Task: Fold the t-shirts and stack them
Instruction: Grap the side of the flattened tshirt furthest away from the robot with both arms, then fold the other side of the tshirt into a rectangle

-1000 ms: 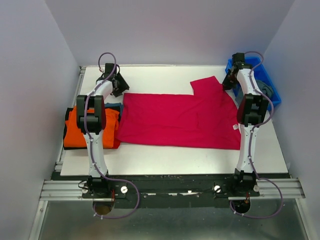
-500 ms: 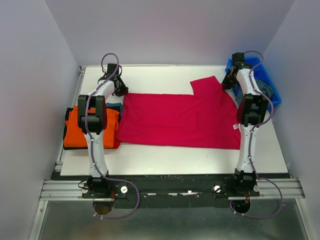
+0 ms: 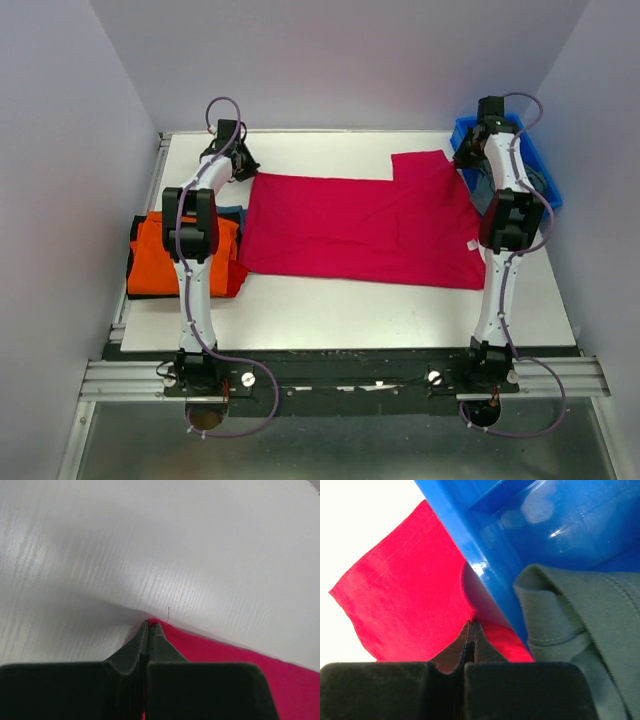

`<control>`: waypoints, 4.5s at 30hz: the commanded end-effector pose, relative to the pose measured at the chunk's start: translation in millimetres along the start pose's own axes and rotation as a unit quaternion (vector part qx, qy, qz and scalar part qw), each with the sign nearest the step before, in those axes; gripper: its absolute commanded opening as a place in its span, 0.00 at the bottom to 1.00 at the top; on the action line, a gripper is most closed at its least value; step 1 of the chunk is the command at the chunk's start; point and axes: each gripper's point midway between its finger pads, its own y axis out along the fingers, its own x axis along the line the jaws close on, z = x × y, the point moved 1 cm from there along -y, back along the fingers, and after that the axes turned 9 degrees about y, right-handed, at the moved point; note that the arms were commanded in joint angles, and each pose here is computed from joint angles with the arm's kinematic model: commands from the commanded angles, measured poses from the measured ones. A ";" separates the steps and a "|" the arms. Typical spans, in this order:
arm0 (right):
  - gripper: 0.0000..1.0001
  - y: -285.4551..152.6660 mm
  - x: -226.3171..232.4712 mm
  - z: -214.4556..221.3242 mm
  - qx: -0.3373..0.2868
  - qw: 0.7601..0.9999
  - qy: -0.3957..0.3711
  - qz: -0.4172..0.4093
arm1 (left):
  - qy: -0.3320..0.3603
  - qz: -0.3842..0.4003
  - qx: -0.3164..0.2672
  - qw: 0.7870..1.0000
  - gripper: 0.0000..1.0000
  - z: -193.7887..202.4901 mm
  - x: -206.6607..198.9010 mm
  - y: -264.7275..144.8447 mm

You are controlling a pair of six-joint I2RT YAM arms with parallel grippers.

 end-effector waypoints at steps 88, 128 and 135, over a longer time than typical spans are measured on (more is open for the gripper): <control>0.60 -146.5 -120.3 143.2 -0.099 0.988 0.121 0.002 | 0.019 -0.074 -0.188 0.979 0.99 71.8 51.6 -170.4; 0.48 -67.8 -92.9 115.5 0.011 0.995 0.018 0.099 | 0.128 0.291 0.039 0.947 0.78 203.4 -280.4 -76.9; 0.40 -77.8 -86.8 107.2 -0.006 0.996 0.016 0.085 | 0.135 0.294 0.028 0.946 0.77 198.4 -282.1 -82.6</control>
